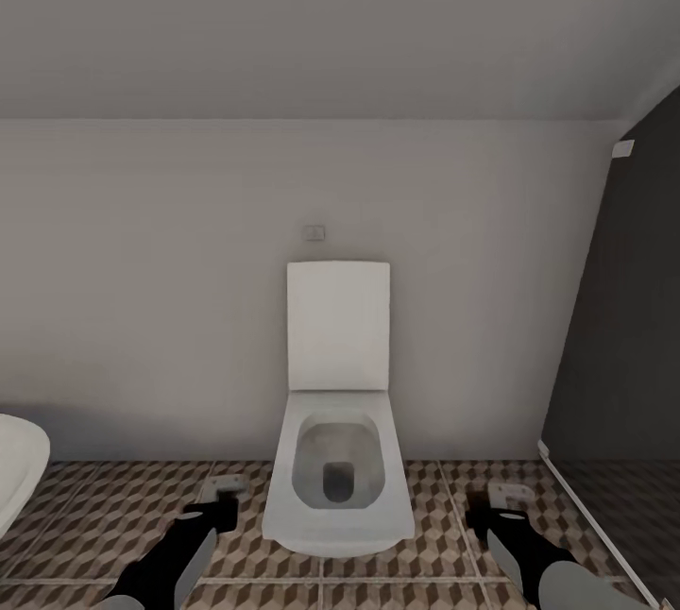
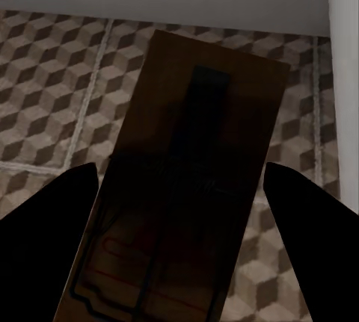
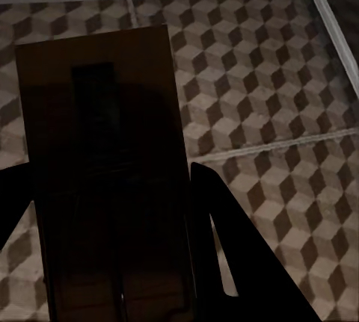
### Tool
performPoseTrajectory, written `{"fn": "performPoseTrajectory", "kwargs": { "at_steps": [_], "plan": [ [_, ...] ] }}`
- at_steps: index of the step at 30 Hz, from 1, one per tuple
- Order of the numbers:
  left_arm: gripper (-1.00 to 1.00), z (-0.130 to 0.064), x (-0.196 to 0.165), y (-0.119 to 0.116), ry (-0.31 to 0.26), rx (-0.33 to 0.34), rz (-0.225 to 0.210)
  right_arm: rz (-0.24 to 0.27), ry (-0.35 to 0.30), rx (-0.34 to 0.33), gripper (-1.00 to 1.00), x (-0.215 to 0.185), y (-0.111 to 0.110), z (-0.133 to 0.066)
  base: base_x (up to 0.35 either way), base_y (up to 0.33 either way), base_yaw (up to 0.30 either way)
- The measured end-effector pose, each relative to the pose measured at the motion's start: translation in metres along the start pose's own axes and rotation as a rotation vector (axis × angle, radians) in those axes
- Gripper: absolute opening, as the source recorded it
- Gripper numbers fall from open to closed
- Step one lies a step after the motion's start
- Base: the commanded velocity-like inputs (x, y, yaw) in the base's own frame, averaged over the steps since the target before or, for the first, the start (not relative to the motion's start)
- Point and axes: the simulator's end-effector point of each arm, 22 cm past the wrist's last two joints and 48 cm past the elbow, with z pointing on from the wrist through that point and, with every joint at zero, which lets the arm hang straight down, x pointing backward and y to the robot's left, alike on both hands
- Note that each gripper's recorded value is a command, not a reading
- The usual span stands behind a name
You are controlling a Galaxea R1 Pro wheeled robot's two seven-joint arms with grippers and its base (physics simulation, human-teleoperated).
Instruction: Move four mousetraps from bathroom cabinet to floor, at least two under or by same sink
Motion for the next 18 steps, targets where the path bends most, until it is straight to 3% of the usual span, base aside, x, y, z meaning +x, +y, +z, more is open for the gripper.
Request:
{"fn": "performPoseTrajectory", "kwargs": {
  "at_steps": [6,18],
  "plan": [
    [-1.0,0.0,0.001,0.012,-0.003,-0.06,-0.006,-0.005,0.007,0.0,-1.0,0.006,0.0,0.001,0.0,0.0,0.0],
    [-1.0,0.014,0.022,0.013,-0.01,-0.065,-0.008,-0.017,0.007,-0.004,-1.0,0.028,0.005,0.016,0.0,0.0,0.0]
  ]
}}
